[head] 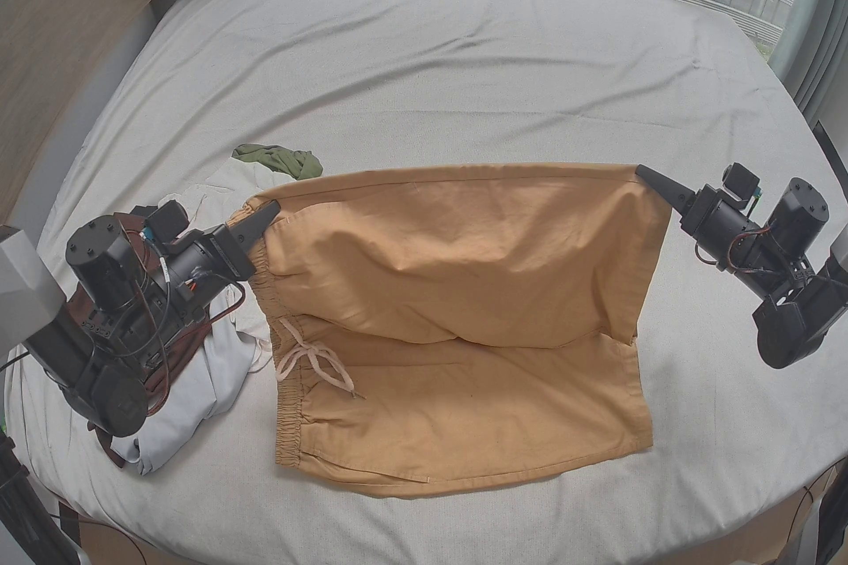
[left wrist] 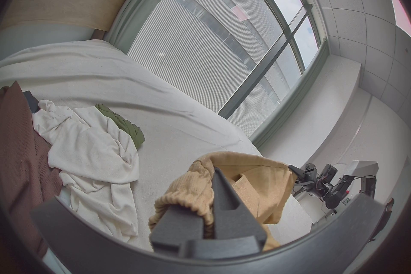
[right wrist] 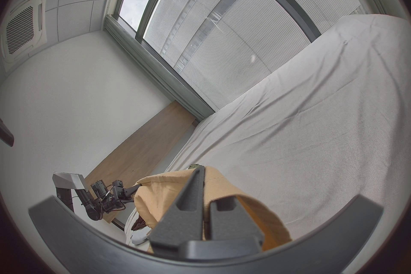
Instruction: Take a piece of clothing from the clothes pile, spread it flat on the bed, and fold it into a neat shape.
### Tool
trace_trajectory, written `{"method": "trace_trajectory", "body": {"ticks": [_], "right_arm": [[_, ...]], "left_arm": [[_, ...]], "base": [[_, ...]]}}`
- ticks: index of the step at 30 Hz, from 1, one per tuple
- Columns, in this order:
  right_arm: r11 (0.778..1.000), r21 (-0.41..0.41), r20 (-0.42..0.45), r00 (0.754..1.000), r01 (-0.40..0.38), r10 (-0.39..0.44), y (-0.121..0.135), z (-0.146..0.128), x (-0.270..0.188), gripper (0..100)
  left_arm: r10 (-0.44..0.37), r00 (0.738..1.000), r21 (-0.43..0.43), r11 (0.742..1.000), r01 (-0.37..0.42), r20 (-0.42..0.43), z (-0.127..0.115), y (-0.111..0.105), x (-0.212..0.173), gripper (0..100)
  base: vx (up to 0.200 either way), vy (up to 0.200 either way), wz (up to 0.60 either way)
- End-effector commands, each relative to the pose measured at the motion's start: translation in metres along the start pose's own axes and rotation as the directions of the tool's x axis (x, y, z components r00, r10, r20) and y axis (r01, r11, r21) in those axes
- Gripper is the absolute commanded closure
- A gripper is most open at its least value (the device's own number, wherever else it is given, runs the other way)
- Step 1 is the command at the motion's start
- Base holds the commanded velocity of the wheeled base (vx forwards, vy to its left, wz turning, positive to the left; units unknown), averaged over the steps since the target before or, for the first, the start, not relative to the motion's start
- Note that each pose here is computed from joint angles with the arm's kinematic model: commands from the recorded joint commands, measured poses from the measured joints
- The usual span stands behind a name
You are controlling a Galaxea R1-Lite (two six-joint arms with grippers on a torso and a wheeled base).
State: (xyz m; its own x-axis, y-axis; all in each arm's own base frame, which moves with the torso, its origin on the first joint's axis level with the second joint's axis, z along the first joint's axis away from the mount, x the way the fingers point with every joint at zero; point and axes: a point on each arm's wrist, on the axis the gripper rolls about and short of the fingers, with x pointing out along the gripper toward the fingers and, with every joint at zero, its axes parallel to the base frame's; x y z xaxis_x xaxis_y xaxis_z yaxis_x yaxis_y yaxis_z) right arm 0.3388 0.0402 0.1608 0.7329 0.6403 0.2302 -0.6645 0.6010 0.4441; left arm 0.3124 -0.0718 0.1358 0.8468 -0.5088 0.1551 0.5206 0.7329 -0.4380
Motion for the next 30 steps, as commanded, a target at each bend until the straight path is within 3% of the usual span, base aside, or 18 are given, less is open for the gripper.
{"method": "trace_trajectory", "body": {"ticks": [1, 11, 30], "right_arm": [[1.0, 0.001, -0.001, 1.0, 0.003, -0.003, -0.013, -0.004, 0.009, 100], [1.0, 0.002, 0.005, 1.0, 0.002, -0.002, -0.03, 0.0, 0.031, 100], [1.0, -0.014, 0.028, 1.0, 0.002, -0.001, -0.053, 0.016, 0.06, 100]], "left_arm": [[0.037, 0.999, -0.007, 0.999, -0.037, 0.006, -0.009, 0.014, 0.014, 100], [0.064, 0.996, -0.003, 0.998, -0.064, 0.069, -0.007, 0.023, 0.034, 100], [0.129, 0.985, -0.016, 0.992, -0.128, 0.111, -0.017, 0.045, 0.053, 100]], "base": [[0.0, 0.0, 0.0], [0.0, 0.0, 0.0], [0.0, 0.0, 0.0]]}}
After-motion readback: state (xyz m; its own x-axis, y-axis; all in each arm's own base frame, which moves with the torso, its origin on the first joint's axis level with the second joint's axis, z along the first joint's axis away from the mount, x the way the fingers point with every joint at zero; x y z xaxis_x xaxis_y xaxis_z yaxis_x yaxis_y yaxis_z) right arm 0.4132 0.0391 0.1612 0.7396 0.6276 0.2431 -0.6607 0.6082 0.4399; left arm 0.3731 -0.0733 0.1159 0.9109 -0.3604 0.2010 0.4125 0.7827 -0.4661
